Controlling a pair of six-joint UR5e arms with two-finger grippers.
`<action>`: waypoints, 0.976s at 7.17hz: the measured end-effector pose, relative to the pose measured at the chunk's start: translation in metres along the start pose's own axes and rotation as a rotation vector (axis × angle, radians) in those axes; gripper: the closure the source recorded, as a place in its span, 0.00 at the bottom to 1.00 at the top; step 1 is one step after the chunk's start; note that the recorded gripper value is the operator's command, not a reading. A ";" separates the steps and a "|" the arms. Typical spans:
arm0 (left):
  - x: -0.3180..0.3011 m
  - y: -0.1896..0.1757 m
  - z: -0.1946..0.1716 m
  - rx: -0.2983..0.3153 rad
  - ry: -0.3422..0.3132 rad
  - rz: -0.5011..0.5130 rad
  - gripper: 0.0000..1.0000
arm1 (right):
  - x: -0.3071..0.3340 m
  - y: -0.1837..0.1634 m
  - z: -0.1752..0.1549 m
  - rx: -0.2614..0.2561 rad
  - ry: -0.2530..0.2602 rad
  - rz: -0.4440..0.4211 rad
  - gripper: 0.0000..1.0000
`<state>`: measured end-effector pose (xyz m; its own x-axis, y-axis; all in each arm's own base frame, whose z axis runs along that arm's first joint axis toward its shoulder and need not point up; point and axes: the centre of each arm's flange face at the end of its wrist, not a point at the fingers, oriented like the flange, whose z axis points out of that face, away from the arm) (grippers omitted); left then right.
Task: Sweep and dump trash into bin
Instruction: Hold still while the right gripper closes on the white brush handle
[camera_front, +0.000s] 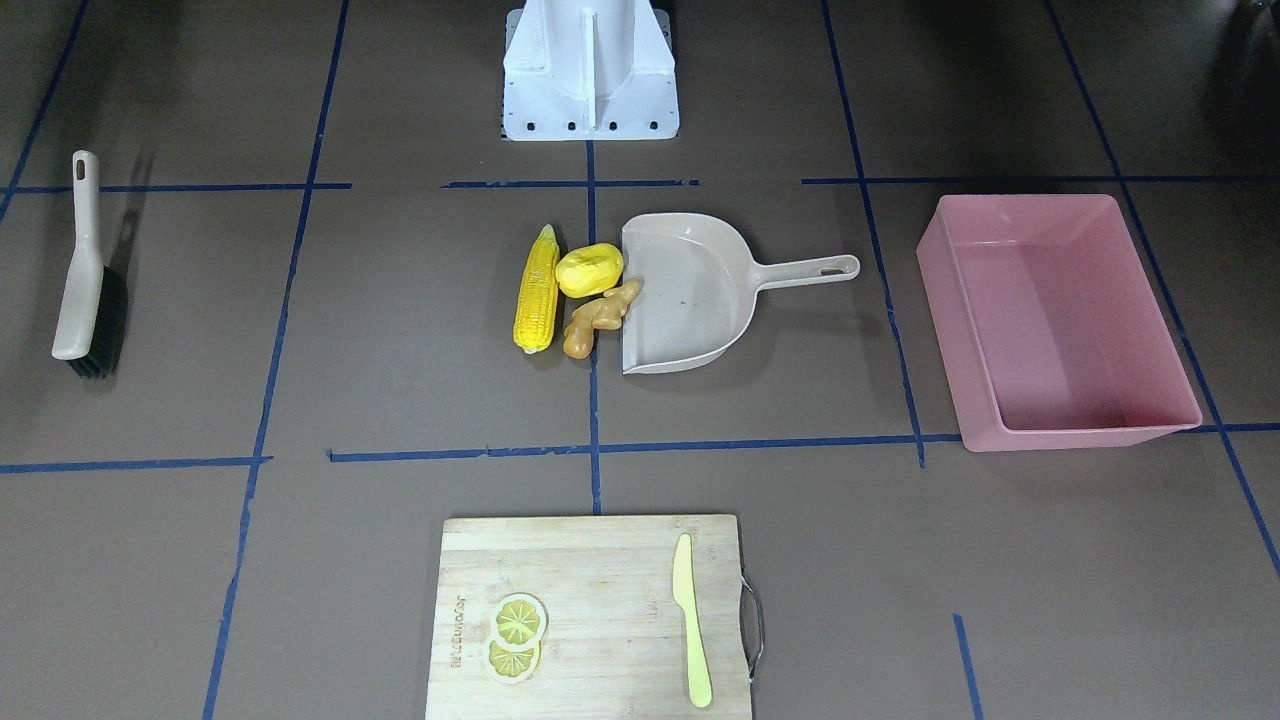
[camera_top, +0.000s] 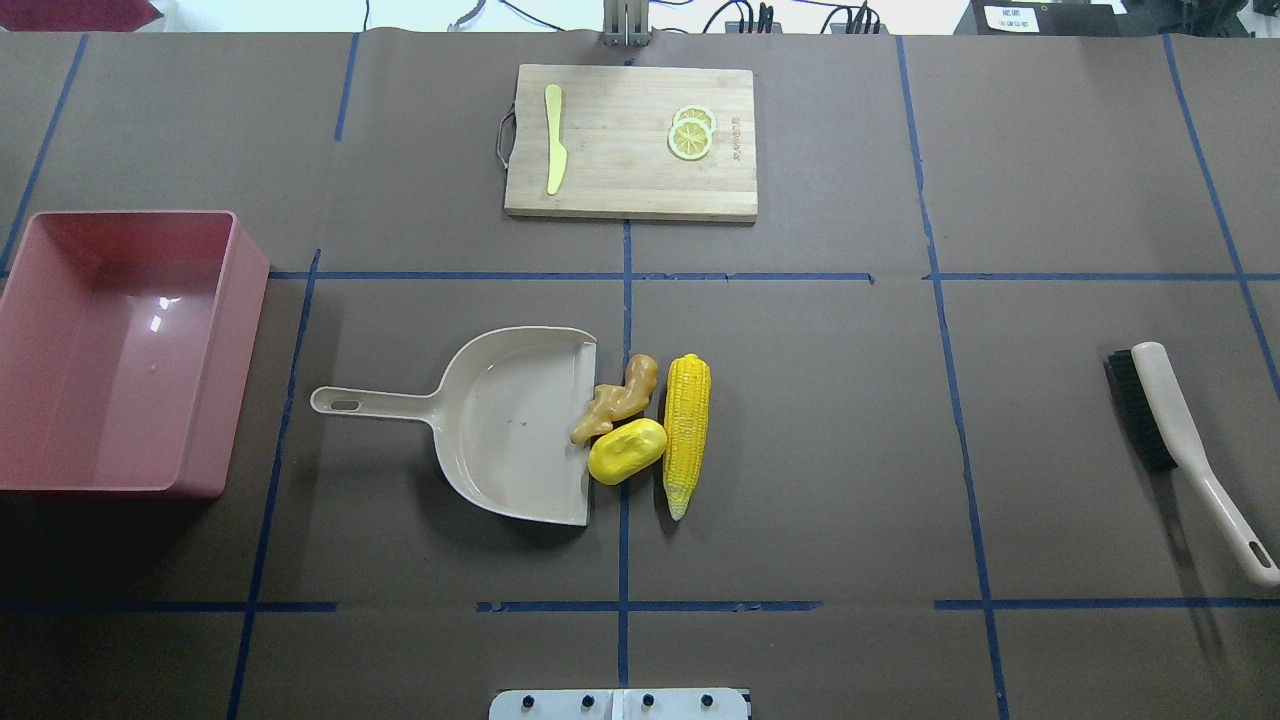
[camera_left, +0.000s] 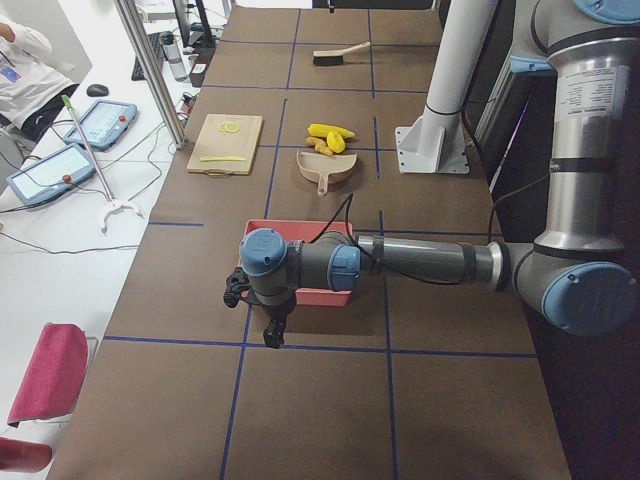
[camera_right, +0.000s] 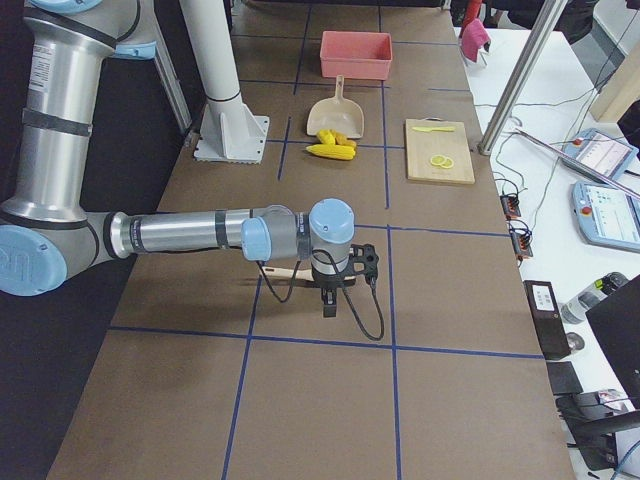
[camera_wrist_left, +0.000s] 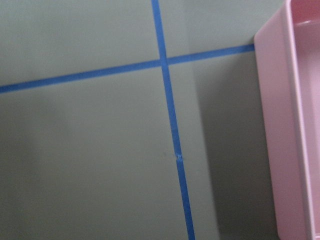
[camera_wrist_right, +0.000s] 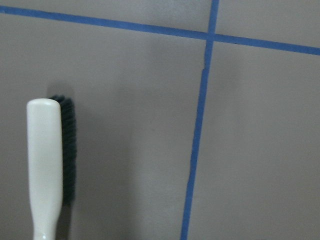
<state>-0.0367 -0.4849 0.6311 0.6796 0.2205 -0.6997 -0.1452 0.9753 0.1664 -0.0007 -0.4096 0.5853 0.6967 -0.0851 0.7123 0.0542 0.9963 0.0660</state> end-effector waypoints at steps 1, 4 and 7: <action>0.001 -0.004 -0.001 0.024 -0.003 0.025 0.00 | -0.028 0.000 0.002 0.010 -0.017 0.016 0.00; 0.004 -0.007 -0.004 0.046 -0.001 0.048 0.00 | -0.086 0.035 0.049 0.028 -0.038 0.038 0.00; 0.007 -0.007 -0.006 0.052 -0.001 0.054 0.00 | -0.089 0.083 0.113 0.029 -0.013 0.020 0.01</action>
<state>-0.0356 -0.4899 0.6210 0.6722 0.2730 -0.6882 -0.1446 0.9600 0.2396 -0.1388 -0.3201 0.6063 0.6878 -0.0658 0.7229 0.0193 0.9972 0.0723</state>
